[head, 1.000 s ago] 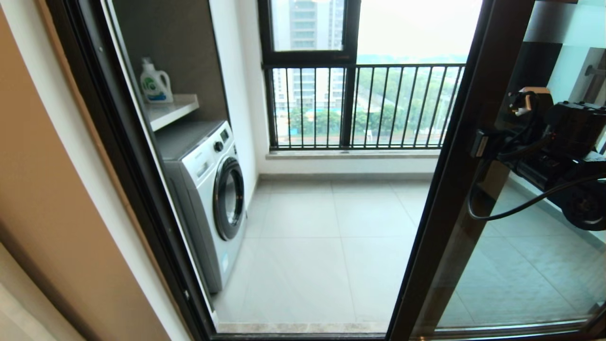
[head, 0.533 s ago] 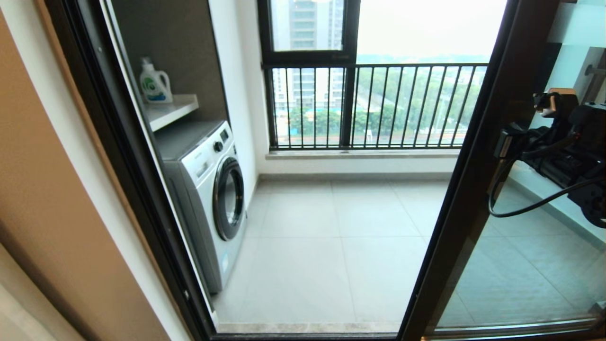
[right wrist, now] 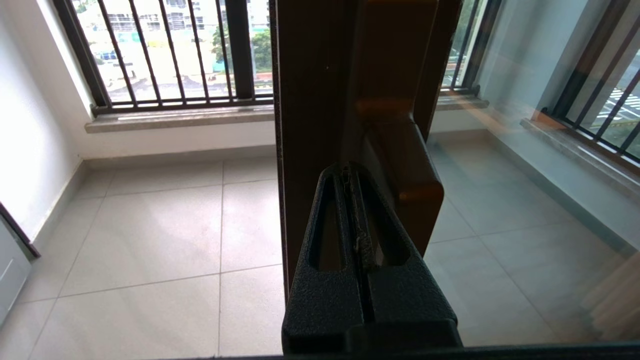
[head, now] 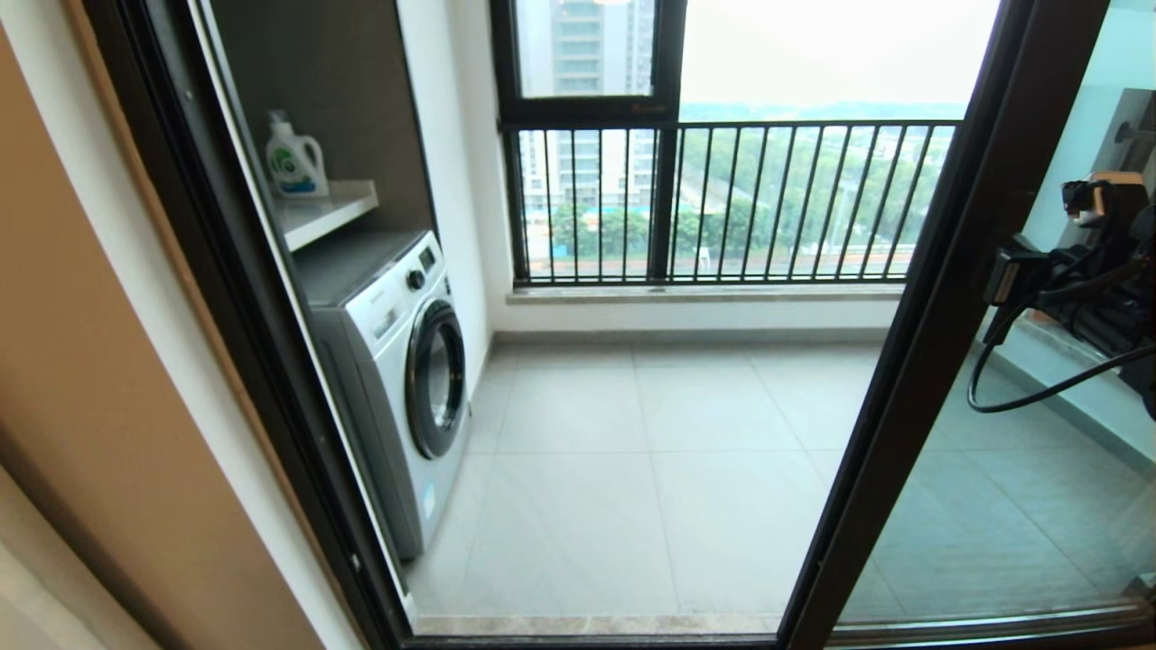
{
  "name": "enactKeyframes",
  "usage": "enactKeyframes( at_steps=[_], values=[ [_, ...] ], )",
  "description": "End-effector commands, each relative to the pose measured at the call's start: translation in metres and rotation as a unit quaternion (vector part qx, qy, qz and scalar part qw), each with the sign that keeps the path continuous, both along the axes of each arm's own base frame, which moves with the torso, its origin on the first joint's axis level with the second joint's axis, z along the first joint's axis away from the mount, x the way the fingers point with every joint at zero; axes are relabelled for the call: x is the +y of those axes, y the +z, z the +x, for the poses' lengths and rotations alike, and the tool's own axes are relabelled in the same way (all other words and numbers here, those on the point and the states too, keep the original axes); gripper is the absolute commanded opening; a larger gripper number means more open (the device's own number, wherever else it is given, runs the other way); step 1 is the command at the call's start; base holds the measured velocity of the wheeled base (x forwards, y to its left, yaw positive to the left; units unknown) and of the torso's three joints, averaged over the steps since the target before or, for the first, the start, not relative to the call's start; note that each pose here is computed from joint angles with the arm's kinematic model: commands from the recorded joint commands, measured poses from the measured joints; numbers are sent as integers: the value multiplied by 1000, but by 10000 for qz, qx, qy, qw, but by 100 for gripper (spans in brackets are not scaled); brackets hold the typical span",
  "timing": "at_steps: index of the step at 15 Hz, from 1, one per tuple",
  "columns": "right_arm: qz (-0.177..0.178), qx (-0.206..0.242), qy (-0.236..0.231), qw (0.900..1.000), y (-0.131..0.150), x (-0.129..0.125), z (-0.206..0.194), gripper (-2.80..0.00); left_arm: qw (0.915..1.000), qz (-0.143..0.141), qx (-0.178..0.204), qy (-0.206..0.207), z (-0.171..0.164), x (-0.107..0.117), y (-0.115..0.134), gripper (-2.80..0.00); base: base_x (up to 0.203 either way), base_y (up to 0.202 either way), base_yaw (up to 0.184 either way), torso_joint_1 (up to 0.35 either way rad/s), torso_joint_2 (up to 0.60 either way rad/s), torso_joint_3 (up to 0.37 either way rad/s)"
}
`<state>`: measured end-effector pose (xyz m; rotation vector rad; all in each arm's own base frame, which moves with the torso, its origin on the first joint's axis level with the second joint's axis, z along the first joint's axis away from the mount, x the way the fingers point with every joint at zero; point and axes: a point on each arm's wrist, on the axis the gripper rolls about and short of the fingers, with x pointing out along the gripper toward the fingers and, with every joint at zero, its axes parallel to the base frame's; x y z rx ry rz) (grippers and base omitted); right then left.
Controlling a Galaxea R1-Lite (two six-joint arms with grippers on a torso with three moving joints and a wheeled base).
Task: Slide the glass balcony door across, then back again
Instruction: Open the slid door
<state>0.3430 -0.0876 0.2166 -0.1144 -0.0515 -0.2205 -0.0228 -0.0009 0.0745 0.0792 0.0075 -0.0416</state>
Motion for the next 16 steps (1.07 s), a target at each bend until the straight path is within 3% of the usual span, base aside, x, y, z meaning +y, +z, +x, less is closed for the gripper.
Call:
enactKeyframes(
  at_steps=[1, 16],
  values=[
    [-11, -17, -5, 10000, 0, -1, 0, -280, 10000, 2, 16, -1, 0, 0, 0, -280, 0, 0, 0, 0, 0, 0],
    [3, 11, -68, 10000, -2, -12, -2, -280, 10000, 2, 8, -1, 0, 0, 0, -280, 0, 0, 0, 0, 0, 0]
  ],
)
